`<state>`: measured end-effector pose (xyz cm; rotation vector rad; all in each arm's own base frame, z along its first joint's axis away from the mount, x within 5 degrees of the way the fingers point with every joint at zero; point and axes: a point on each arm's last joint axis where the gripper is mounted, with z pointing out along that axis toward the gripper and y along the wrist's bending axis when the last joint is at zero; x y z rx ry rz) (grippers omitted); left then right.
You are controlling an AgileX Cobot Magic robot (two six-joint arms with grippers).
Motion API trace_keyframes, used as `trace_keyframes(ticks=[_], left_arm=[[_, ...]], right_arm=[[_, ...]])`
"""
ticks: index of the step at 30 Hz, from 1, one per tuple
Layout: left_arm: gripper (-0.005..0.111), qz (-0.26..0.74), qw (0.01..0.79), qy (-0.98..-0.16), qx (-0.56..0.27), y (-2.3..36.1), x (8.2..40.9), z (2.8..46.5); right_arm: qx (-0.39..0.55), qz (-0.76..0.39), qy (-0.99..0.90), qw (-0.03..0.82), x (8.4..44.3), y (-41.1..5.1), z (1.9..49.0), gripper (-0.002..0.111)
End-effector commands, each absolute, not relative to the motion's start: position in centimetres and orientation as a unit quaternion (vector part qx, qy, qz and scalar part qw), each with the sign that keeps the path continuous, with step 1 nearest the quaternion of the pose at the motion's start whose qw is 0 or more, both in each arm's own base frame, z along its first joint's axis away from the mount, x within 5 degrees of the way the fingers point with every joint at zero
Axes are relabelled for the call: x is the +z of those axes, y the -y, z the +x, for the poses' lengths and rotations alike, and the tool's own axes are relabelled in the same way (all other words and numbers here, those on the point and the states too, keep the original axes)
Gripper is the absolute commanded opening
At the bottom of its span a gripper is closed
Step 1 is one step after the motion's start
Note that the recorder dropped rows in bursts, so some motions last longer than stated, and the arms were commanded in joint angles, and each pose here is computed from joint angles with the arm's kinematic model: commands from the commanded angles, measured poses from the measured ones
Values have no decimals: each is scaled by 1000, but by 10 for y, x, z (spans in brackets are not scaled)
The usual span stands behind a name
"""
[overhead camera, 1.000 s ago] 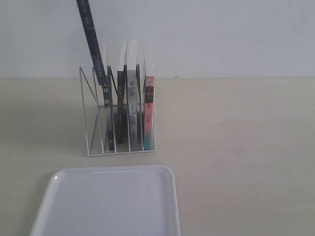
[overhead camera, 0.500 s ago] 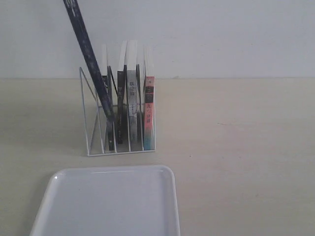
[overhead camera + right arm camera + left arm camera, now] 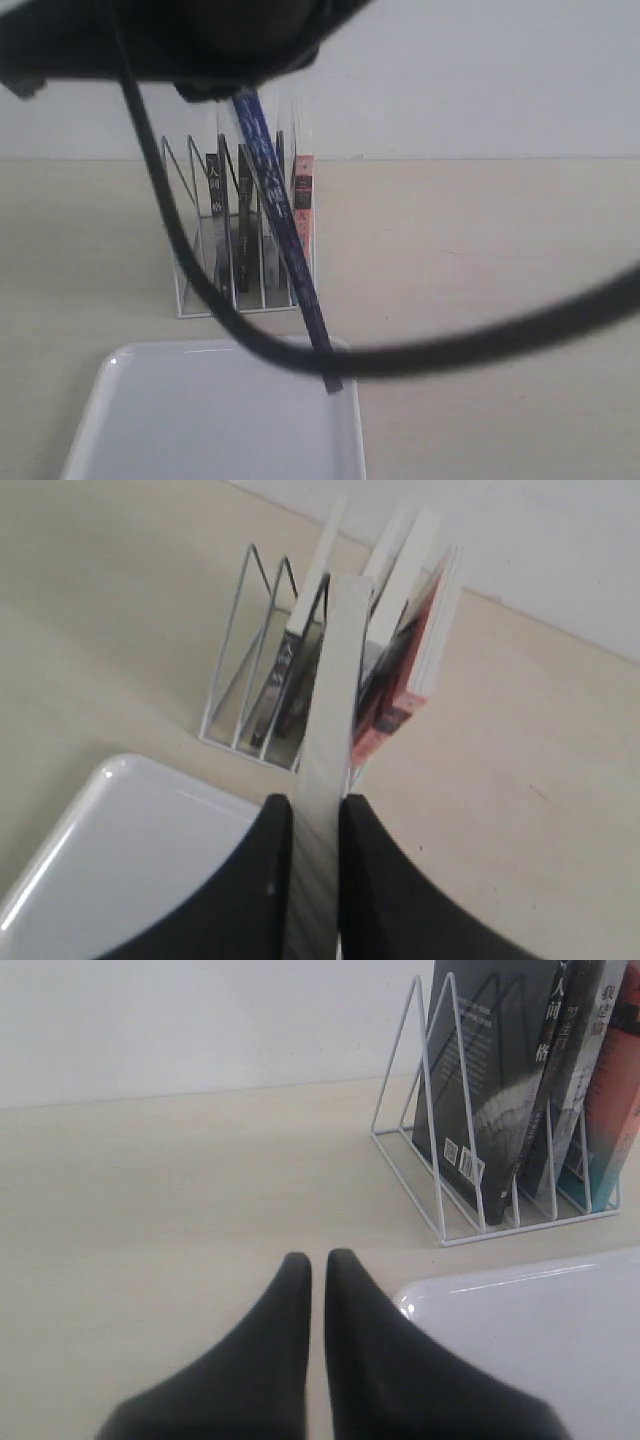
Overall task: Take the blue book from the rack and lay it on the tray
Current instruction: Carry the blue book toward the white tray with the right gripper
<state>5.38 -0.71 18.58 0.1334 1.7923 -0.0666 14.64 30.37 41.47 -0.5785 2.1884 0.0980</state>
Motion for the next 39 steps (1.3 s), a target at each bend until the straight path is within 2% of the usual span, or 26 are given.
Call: trace_keyframes(ticks=[1,4,12,26,39], left_arm=[[5,54,622,-781,-30,7,185,54],[5,54,622,-781,-30,7,185,54],[5,54,622,-781,-30,7,185,54],[5,54,622,-781,-30,7,185,54],[5,54,622,-781,-30,7,185,54]], right_arm=[[6,-221,-883,413,383,-300,148,0],[-12,-201,-892,404,363,-297,148,0],[11,-190,-890,414,330,-305,151,0],[-21,-197,-891,409,301,-322,157,0],[-27,-196,-885,421,289,-329,161,0]])
